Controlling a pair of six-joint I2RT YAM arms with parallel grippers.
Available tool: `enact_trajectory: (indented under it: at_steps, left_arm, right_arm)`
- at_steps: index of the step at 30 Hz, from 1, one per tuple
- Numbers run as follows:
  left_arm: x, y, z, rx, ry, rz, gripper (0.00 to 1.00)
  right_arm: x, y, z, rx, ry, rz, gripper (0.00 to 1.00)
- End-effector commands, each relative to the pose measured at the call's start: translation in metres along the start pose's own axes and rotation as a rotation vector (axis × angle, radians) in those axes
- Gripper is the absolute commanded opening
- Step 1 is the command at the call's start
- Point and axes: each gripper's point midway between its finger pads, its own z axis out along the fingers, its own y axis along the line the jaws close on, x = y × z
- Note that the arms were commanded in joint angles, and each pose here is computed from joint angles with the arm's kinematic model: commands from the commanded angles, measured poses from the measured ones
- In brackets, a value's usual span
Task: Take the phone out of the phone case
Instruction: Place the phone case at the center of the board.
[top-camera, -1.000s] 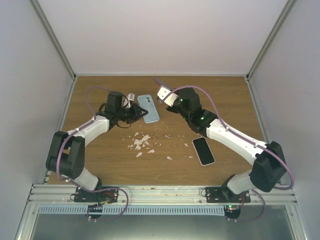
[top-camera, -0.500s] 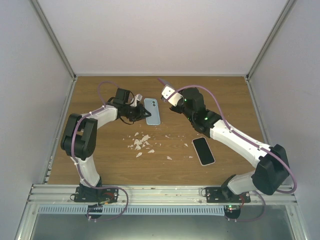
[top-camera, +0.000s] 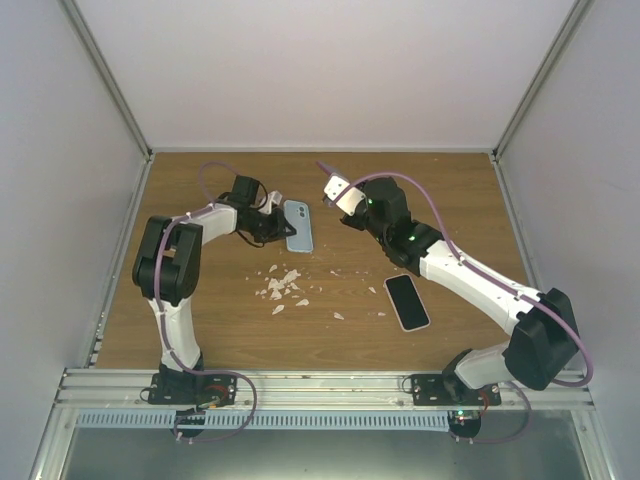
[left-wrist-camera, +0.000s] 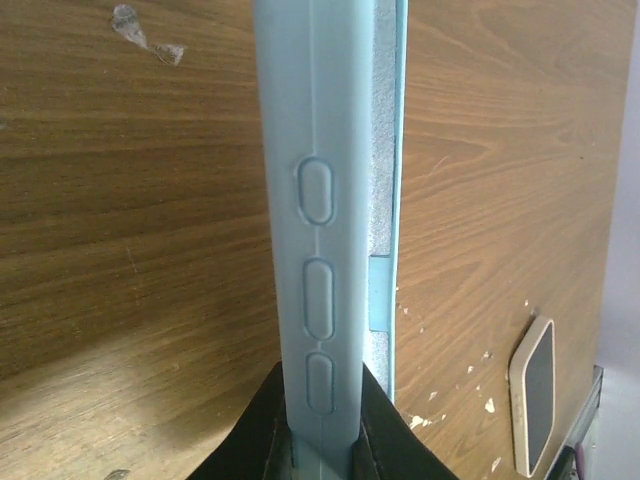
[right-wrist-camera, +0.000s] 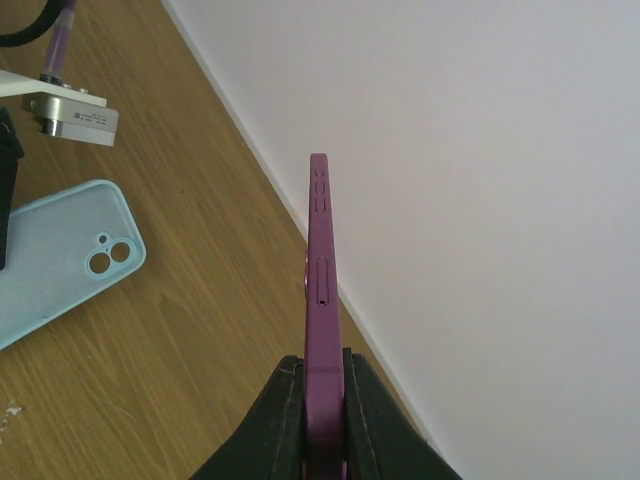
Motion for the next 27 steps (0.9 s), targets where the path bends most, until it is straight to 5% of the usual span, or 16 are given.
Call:
enact_trajectory:
  at_steps: [1, 9, 22, 27]
  left_arm:
    - [-0.006, 0.007, 0.004, -0.025, -0.005, 0.037, 0.06]
    - [0.027, -0.022, -0.012, 0.112, 0.039, 0.019, 0.0]
    - [0.057, 0.019, -0.01, -0.042, 0.039, 0.014, 0.01]
    - [0.042, 0.025, -0.007, -0.106, 0.023, 0.032, 0.16]
  right_arm:
    - [-0.011, -0.017, -0.007, 0.052, -0.05, 0.035, 0.0]
    - [-0.007, -0.015, -0.008, 0.053, -0.045, 0.031, 0.0]
    - [-0.011, -0.016, -0.009, 0.048, -0.054, 0.043, 0.0]
    - [-0.01, -0.016, -0.009, 0.048, -0.05, 0.041, 0.01]
